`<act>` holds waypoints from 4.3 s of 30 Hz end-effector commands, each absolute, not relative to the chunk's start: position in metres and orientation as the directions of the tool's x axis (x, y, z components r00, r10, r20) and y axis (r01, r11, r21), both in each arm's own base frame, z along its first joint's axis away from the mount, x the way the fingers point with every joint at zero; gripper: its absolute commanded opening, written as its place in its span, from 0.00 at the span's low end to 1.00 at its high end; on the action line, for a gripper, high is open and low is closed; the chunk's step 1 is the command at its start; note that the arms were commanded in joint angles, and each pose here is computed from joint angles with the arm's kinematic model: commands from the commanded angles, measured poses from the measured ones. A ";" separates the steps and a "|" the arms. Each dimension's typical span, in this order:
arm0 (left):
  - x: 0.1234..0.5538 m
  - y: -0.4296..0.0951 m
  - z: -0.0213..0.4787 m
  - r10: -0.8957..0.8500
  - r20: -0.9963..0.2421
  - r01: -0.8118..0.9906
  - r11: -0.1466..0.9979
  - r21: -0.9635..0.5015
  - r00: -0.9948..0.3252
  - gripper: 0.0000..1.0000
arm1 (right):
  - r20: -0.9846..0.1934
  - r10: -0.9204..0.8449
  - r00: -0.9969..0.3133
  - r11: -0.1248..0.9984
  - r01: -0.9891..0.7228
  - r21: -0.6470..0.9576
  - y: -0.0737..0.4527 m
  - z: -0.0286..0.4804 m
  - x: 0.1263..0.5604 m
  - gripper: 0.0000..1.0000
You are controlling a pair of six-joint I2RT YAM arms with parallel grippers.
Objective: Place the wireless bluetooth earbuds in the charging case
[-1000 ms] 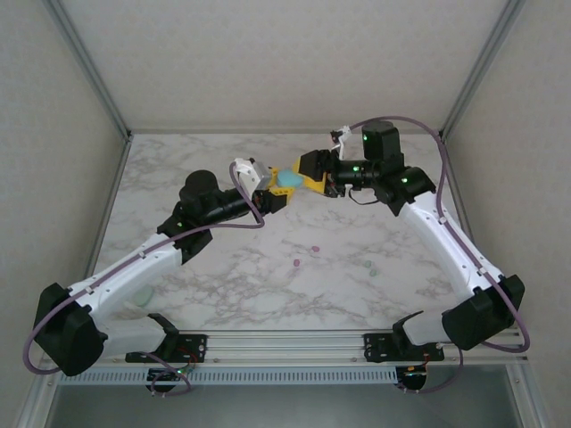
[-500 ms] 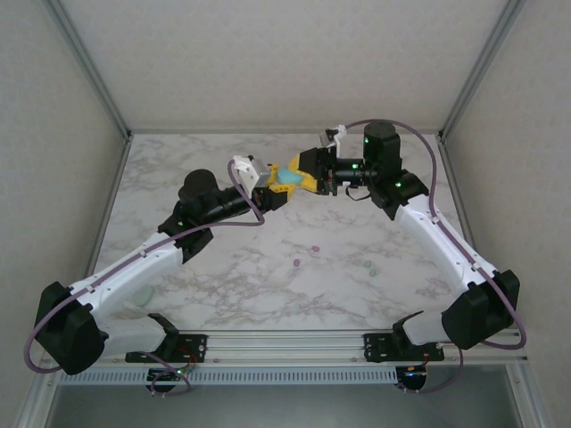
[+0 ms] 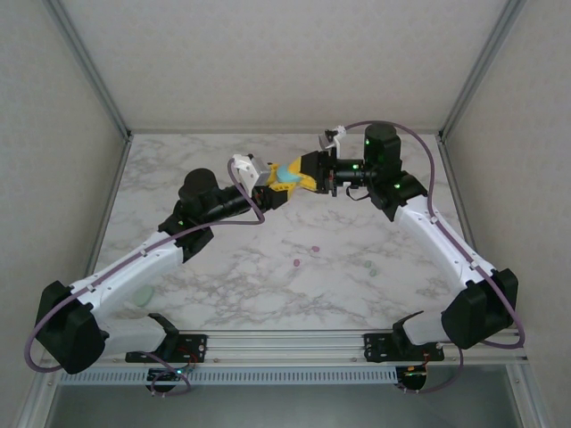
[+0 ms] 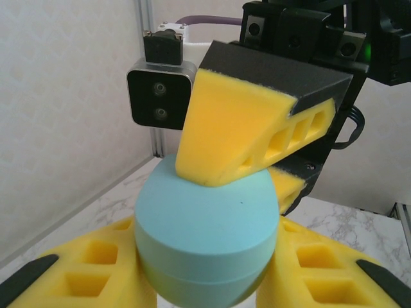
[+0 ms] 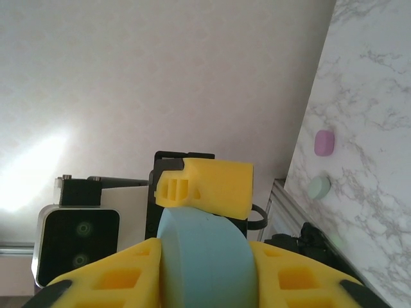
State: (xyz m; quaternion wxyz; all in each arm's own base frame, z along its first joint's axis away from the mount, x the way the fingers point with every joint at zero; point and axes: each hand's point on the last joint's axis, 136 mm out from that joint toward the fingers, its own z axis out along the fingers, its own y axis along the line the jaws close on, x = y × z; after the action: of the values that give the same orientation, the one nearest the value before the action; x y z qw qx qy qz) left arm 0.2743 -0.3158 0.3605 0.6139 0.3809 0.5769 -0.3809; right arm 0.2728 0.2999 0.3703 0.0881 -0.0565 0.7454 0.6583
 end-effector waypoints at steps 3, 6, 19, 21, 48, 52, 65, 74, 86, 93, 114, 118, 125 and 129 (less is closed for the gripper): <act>0.273 -0.320 0.370 -0.028 -0.998 0.910 0.412 0.045 0.062 0.29 | -0.235 0.051 -0.971 0.134 -0.227 0.965 0.301 0.367 0.276 0.17; 0.275 -0.319 0.364 -0.007 -0.998 0.904 0.425 0.046 0.055 0.40 | -0.250 0.090 -0.964 0.144 -0.235 0.961 0.298 0.369 0.281 0.14; 0.282 -0.300 0.353 0.031 -0.999 0.849 0.525 0.051 0.041 0.69 | -0.264 0.340 -0.903 0.258 -0.181 0.949 0.268 0.341 0.327 0.13; 0.285 -0.291 0.354 0.029 -0.999 0.819 0.571 0.049 0.039 0.70 | -0.276 0.407 -0.871 0.344 -0.134 0.929 0.253 0.314 0.343 0.13; 0.310 -0.129 0.331 -0.221 -0.935 0.140 0.954 -0.267 -0.278 1.00 | -0.086 0.370 -0.925 0.602 0.168 0.781 0.255 0.050 0.449 0.16; 0.308 -0.128 0.332 -0.216 -0.938 0.144 0.954 -0.262 -0.271 1.00 | -0.051 0.356 -0.933 0.629 0.199 0.752 0.253 0.035 0.445 0.19; 0.310 -0.129 0.332 -0.226 -0.934 0.143 0.951 -0.273 -0.276 1.00 | -0.074 0.317 -0.945 0.756 0.205 0.622 0.228 0.025 0.425 0.49; 0.317 -0.110 0.310 -0.244 -0.906 0.000 0.966 -0.260 -0.346 1.00 | -0.165 0.284 -0.944 0.842 0.163 0.515 0.207 0.051 0.424 0.61; 0.344 -0.066 0.225 -0.377 -0.707 -0.420 0.899 -0.123 -0.599 0.79 | -0.327 0.218 -0.920 0.892 0.052 0.449 0.176 0.135 0.383 0.69; 0.320 0.003 0.183 -0.515 -0.667 -0.661 0.749 -0.045 -0.538 0.79 | -0.318 0.197 -0.927 0.903 0.044 0.428 0.165 0.149 0.354 0.70; 0.253 0.094 0.085 -0.746 -0.476 -0.879 0.455 0.145 -0.465 0.80 | -0.246 0.251 -0.936 0.864 0.101 0.494 0.174 0.145 0.348 0.70; 0.247 0.099 0.074 -0.763 -0.451 -0.884 0.435 0.170 -0.462 0.81 | -0.238 0.251 -0.938 0.863 0.106 0.494 0.174 0.141 0.346 0.70; 0.246 0.100 0.047 -0.773 -0.376 -0.858 0.479 0.185 -0.512 0.86 | -0.221 0.251 -0.942 0.863 0.114 0.492 0.174 0.136 0.344 0.70; 0.248 0.099 0.035 -0.771 -0.338 -0.842 0.502 0.200 -0.540 0.87 | -0.211 0.251 -0.945 0.863 0.120 0.490 0.174 0.133 0.343 0.70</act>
State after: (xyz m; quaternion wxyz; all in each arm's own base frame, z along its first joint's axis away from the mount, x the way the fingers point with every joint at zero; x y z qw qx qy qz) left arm 0.2492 0.1014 0.0449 0.1199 -0.4762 0.8520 0.1819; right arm 0.3472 0.1747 0.1436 0.1537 0.0879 0.9537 0.2433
